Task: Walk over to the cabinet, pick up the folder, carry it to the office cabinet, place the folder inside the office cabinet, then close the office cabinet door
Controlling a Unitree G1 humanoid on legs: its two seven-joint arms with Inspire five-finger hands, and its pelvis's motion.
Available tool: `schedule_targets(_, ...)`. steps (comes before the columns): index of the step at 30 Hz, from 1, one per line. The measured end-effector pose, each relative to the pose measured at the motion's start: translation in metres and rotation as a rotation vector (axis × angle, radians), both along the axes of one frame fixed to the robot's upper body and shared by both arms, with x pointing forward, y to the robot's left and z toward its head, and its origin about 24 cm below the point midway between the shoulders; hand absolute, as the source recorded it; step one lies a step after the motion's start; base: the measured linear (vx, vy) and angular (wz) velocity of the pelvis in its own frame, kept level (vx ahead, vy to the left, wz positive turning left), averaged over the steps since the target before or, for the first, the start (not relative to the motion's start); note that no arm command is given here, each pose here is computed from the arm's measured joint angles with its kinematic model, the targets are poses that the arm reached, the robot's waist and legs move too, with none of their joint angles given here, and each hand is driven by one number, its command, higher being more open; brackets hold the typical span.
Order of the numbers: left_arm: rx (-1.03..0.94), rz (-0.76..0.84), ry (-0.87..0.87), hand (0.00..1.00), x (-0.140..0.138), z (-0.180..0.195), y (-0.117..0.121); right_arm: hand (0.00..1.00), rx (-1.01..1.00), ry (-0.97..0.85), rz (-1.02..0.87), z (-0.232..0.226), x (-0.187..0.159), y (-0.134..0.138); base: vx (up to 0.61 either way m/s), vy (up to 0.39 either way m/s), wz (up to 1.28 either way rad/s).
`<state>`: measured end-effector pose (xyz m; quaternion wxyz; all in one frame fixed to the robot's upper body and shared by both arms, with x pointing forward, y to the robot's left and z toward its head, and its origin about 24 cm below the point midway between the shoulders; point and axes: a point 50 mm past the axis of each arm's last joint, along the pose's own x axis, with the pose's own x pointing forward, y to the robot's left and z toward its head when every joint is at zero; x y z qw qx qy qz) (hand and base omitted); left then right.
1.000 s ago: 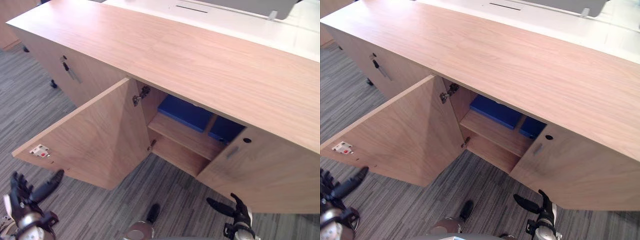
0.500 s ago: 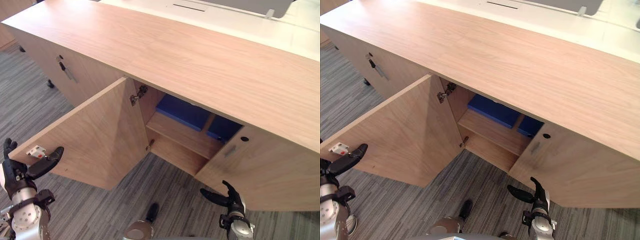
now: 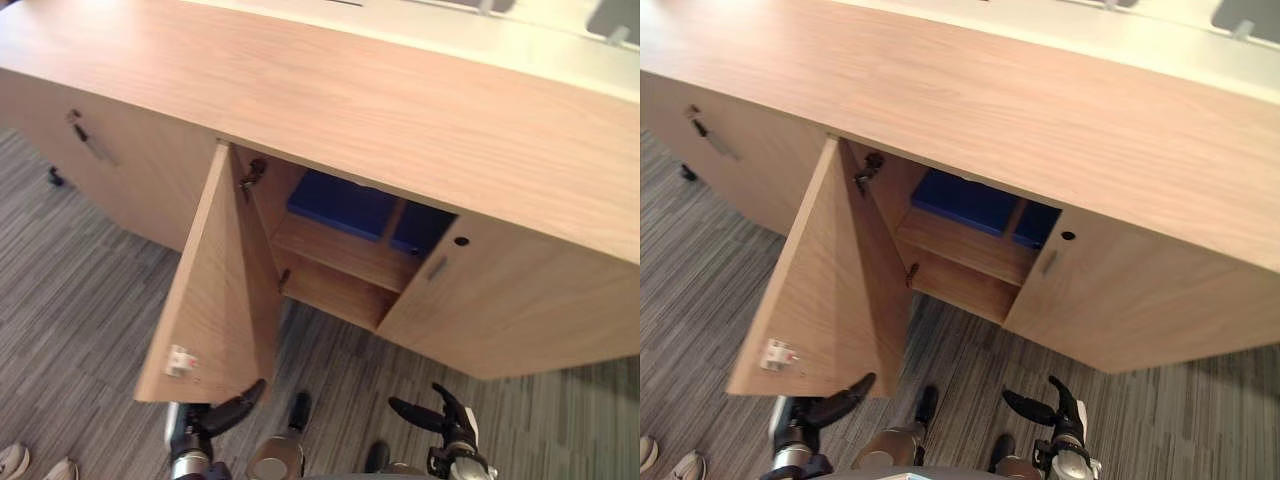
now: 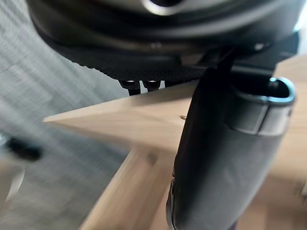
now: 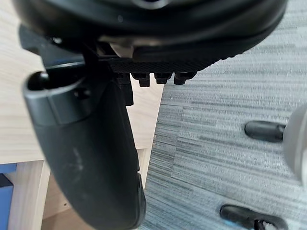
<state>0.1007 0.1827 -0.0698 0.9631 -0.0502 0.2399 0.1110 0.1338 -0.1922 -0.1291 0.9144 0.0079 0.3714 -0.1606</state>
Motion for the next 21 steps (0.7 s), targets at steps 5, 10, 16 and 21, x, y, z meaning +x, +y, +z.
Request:
schedule_targets(5, 0.045, -0.259, -0.083, 1.00, 0.053, 0.005, -0.039, 1.00, -0.004, -0.069, 0.070, 0.010, 0.029, 0.015, -0.02, -0.003, -0.87)
schedule_targets(10, 0.222, -0.341, -0.302, 1.00, 0.139, 0.049, -0.045, 1.00, -0.017, -0.130, 0.100, 0.020, 0.046, 0.019, 0.00, 0.000, -0.66)
schedule_targets(16, 0.420, -0.196, -0.324, 1.00, 0.171, 0.069, 0.007, 1.00, -0.065, -0.108, 0.105, 0.019, 0.039, 0.002, 0.05, -0.008, -0.24)
schedule_targets(21, 0.461, -0.171, -0.335, 1.00, 0.177, 0.078, 0.019, 1.00, -0.064, -0.109, 0.120, 0.020, 0.040, -0.001, -0.07, 0.010, 0.00)
